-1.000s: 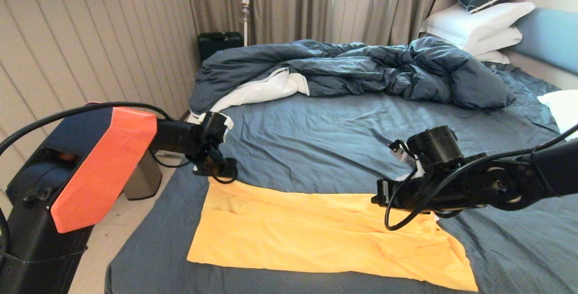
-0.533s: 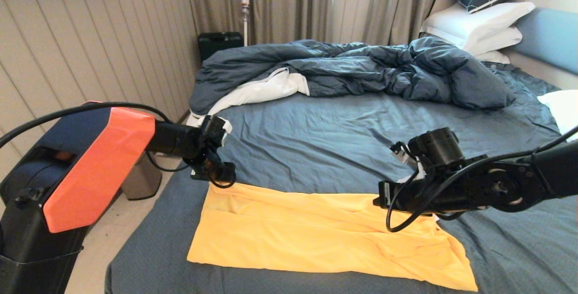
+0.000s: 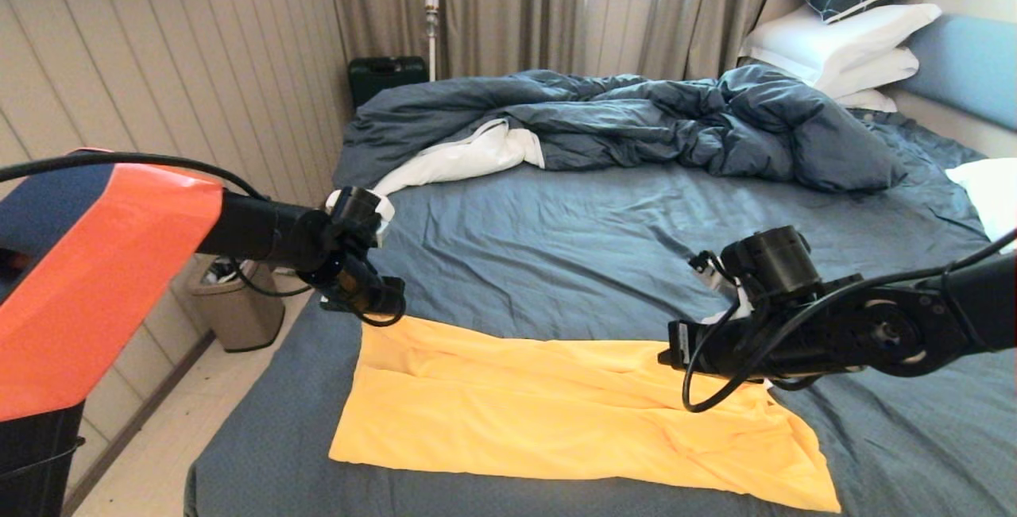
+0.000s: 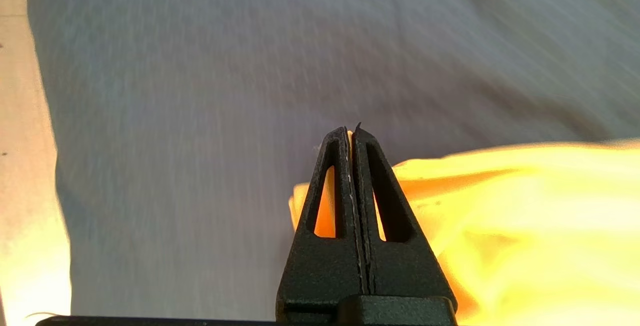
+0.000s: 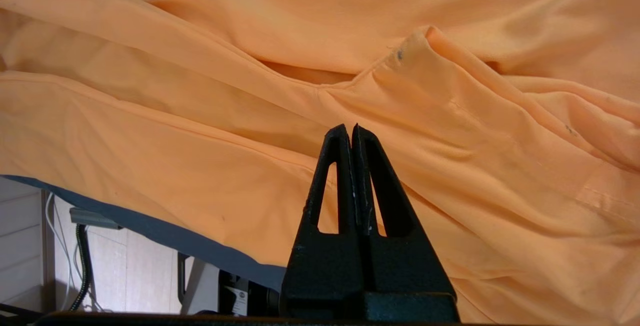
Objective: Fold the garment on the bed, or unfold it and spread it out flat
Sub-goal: Fold the yellow T-shirt
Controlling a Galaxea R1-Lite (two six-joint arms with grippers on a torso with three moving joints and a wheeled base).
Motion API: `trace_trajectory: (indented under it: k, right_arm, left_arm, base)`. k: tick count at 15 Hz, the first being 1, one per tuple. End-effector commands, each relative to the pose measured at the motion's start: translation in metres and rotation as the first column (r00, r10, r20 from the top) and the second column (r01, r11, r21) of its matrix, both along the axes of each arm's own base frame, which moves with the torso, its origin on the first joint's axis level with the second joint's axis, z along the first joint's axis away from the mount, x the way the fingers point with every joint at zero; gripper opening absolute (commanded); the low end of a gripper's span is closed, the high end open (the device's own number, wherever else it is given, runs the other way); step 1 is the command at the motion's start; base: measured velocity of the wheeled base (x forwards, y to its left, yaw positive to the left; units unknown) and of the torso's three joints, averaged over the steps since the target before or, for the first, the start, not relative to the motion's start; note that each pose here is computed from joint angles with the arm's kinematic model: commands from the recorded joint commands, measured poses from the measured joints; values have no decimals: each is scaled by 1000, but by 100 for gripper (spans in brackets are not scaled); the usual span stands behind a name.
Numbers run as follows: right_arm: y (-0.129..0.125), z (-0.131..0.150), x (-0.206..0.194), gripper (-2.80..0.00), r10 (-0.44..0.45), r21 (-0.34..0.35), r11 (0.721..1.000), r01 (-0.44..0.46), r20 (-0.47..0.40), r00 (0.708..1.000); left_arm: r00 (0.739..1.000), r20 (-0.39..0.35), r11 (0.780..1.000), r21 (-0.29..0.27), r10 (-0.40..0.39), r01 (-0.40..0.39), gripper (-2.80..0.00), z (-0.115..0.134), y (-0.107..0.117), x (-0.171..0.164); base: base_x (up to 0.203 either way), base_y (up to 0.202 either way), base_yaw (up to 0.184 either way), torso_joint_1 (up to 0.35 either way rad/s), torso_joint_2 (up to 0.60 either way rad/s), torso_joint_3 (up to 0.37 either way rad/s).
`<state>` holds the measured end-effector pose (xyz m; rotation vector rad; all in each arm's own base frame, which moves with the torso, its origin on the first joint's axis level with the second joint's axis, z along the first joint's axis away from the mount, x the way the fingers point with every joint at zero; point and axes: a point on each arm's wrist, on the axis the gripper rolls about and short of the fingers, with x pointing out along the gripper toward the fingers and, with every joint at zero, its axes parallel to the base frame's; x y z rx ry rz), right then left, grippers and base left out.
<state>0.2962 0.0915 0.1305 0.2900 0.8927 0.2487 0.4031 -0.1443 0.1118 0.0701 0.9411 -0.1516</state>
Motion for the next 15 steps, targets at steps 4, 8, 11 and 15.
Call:
trace_trajectory:
  k: [4, 8, 11, 15]
  right_arm:
    - [-2, -1, -6, -280, 0, 1, 1000, 0, -7, 1000]
    - [-2, -4, -7, -280, 0, -4, 1000, 0, -21, 1000]
    - [-2, -7, -8, -280, 0, -7, 1000, 0, -32, 999]
    - [-3, -10, -10, -280, -1, -11, 1000, 1, -42, 999]
  left_arm:
    - [1000, 17, 1000, -24, -9, 9, -280, 13, 14, -43]
    - [1000, 24, 999, -34, -19, 19, -280, -3, 18, -72]
    - [999, 34, 998, -48, -31, 33, -280, -12, 17, -92]
    - [997, 66, 997, -63, -45, 49, -280, -2, 20, -115]
  base:
    - [0, 0, 0, 0, 0, 0]
    - [0, 0, 0, 0, 0, 0]
    - [0, 0, 0, 0, 0, 0]
    - [0, 0, 0, 0, 0, 0]
